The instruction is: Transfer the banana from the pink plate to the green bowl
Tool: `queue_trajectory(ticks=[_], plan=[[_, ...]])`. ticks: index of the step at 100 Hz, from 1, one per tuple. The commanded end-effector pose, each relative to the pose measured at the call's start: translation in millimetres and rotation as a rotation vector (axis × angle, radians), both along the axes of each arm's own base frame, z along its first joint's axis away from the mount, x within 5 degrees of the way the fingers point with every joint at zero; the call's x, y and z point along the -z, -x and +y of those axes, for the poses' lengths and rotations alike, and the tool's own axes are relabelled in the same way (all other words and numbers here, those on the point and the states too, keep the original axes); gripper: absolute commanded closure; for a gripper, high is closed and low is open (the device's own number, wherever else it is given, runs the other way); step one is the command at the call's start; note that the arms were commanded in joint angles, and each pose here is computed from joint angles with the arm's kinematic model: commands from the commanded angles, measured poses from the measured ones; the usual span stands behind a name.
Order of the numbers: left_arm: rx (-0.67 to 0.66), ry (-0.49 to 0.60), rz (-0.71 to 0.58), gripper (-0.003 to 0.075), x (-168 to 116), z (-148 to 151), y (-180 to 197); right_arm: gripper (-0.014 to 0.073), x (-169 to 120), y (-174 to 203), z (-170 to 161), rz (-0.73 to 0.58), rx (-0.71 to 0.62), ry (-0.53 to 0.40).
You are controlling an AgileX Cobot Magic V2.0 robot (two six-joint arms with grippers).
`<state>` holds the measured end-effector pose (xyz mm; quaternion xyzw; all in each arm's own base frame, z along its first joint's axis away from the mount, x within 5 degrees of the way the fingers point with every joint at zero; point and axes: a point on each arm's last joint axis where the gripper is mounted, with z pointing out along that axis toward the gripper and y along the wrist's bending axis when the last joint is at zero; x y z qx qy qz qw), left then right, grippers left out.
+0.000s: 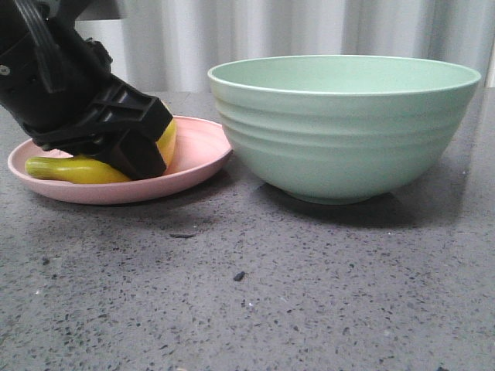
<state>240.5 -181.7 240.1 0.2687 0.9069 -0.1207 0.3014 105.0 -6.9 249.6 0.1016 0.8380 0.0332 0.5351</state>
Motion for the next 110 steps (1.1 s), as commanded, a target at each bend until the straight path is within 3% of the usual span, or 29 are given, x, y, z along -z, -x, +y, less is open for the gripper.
queue_trajectory(ticks=[1, 21, 35, 45, 54, 62, 71, 85, 110], plan=[[0.000, 0.082, -0.105, 0.0514, -26, -3, -2, 0.0657, -21, -5, -1, -0.072, -0.011, 0.047], [0.003, 0.157, -0.202, 0.0514, -63, 3, 7, 0.0656, -43, -11, 4, 0.089, -0.092, 0.111], [0.031, 0.211, -0.272, 0.0514, -96, 4, 20, 0.0629, -69, -25, 15, 0.127, -0.178, 0.116], [0.101, 0.225, -0.311, 0.0514, -109, -5, 31, 0.0504, -91, -37, 26, 0.127, -0.249, 0.117], [0.178, 0.241, -0.315, 0.0514, -114, -20, 45, 0.0332, -112, -49, 39, 0.106, -0.317, 0.104], [0.234, 0.251, -0.311, 0.0514, -114, -31, 57, 0.0190, -132, -57, 53, 0.072, -0.376, 0.058], [0.292, 0.259, -0.296, 0.0514, -112, -44, 69, 0.0106, -149, -69, 70, 0.060, -0.441, -0.015], [0.359, 0.257, -0.276, 0.0514, -105, -60, 80, 0.0092, -161, -92, 95, 0.087, -0.513, -0.145], [0.421, 0.293, -0.293, 0.0514, -105, -75, 94, 0.0092, -149, -137, 124, 0.180, -0.541, -0.244]])
